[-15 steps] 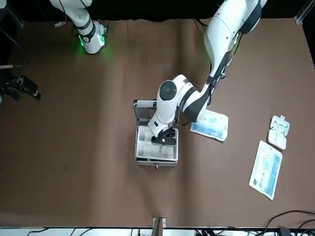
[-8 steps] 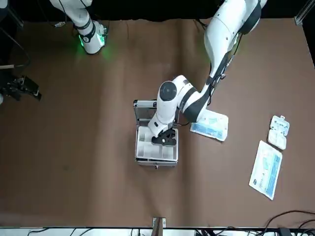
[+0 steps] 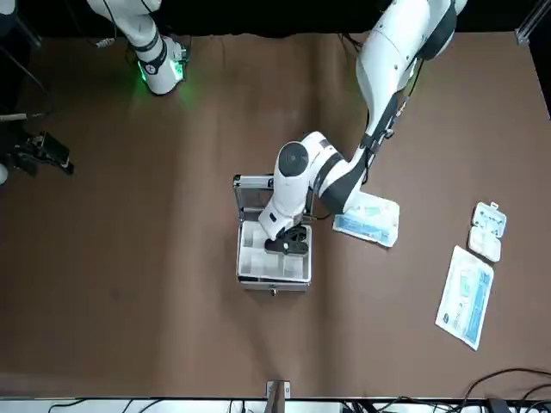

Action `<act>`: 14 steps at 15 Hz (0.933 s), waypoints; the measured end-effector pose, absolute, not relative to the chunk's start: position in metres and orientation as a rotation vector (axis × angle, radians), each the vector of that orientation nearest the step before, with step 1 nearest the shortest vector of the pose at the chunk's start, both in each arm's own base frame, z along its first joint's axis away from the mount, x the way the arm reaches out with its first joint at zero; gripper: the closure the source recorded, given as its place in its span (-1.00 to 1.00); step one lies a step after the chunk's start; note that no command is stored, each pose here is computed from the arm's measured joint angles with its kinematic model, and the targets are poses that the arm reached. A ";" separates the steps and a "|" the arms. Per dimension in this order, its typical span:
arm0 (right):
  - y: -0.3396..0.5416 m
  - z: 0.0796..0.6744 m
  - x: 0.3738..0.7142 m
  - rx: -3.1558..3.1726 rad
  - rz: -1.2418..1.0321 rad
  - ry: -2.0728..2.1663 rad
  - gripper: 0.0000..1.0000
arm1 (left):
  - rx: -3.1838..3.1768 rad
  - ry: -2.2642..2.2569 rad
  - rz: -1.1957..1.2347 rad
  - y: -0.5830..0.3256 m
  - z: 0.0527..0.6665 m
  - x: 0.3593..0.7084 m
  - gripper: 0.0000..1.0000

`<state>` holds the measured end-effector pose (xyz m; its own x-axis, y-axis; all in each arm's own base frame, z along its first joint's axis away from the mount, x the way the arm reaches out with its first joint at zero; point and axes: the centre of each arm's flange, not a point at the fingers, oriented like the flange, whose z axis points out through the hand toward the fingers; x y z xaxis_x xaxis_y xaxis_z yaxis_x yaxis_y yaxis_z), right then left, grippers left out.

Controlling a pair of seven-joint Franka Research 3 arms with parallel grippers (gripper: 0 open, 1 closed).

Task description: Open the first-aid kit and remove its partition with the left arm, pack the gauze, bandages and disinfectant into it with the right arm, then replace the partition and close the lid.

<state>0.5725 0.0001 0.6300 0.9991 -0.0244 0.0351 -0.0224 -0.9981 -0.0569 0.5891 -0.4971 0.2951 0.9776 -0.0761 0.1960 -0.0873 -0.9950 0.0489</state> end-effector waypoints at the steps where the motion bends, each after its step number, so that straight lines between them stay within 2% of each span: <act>1: 0.000 0.630 0.573 -3.084 -0.055 0.036 -0.97 | 3.067 -0.126 0.301 -0.497 0.295 0.589 0.93; 11: 0.001 0.630 0.573 -3.084 -0.055 0.033 -0.97 | 3.050 -0.088 0.316 -0.500 0.295 0.589 0.93; 14: 0.001 0.630 0.573 -3.085 -0.056 0.034 -0.97 | 3.039 -0.070 0.305 -0.505 0.277 0.586 0.93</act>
<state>0.5726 0.0007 0.6300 0.9991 -0.0227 0.0354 -0.0207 -0.9982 -0.0563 0.5858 -0.5054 0.2774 0.9791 -0.0370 0.2001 -0.0543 -0.9952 0.0815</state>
